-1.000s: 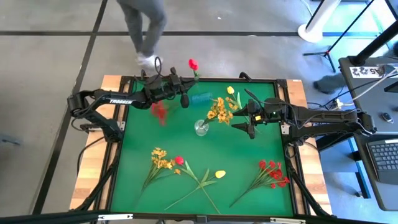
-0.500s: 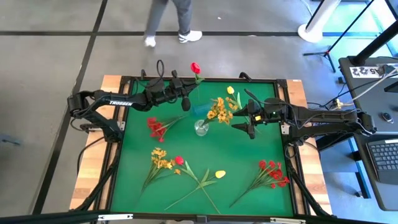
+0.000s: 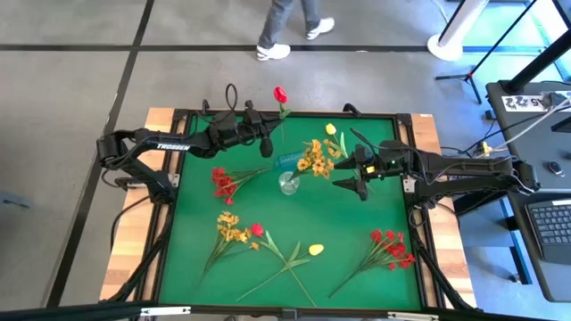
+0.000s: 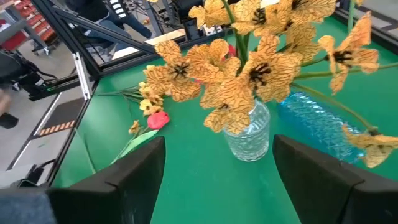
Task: Sort flowers into vase by color
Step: Put the top red flower into the blue vase
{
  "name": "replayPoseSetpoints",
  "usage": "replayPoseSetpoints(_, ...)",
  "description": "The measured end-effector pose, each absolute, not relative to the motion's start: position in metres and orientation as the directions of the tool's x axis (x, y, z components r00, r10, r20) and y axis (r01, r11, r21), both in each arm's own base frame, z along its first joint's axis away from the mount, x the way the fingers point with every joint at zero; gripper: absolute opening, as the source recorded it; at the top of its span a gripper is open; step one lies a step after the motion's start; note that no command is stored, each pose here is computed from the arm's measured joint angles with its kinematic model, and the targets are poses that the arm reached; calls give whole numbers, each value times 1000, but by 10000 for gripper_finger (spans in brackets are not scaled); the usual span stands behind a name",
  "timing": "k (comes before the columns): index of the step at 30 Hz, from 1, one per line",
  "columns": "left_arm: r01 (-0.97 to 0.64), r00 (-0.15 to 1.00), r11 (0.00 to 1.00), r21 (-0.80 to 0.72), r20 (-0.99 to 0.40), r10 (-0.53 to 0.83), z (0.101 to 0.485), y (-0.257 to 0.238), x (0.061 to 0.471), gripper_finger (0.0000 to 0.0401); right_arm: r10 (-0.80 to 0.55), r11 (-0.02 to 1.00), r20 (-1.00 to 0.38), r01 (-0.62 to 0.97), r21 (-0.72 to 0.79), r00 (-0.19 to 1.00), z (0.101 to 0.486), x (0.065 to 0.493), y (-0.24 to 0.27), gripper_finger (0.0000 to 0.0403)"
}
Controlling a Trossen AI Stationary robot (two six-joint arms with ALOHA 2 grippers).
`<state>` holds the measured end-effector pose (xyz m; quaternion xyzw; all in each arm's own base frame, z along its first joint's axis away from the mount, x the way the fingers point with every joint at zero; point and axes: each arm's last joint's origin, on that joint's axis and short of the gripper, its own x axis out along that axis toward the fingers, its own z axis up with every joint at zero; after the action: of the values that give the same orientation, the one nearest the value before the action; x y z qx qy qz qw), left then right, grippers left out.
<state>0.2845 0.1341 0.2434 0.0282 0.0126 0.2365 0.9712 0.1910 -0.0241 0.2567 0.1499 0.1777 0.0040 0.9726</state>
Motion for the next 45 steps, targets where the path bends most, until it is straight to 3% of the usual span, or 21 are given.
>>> replayPoseSetpoints(13,-460,888,888,-4,-16,460,252,136,275,0,25,969,-372,69,236,928,254,190,-25,295)
replayPoseSetpoints(22,-477,879,878,-41,-41,476,298,118,228,0,-208,971,-426,237,14,880,249,187,-32,295)
replayPoseSetpoints(29,-493,868,866,-81,-108,484,310,103,199,0,-275,962,-499,235,-142,822,234,198,-44,295)
replayPoseSetpoints(37,-501,857,858,-112,-202,474,304,97,194,0,-303,952,-621,261,-161,723,205,206,-79,295)
replayPoseSetpoints(45,-510,853,853,-108,-191,486,305,92,197,0,-382,913,-576,391,-116,722,203,200,-116,295)
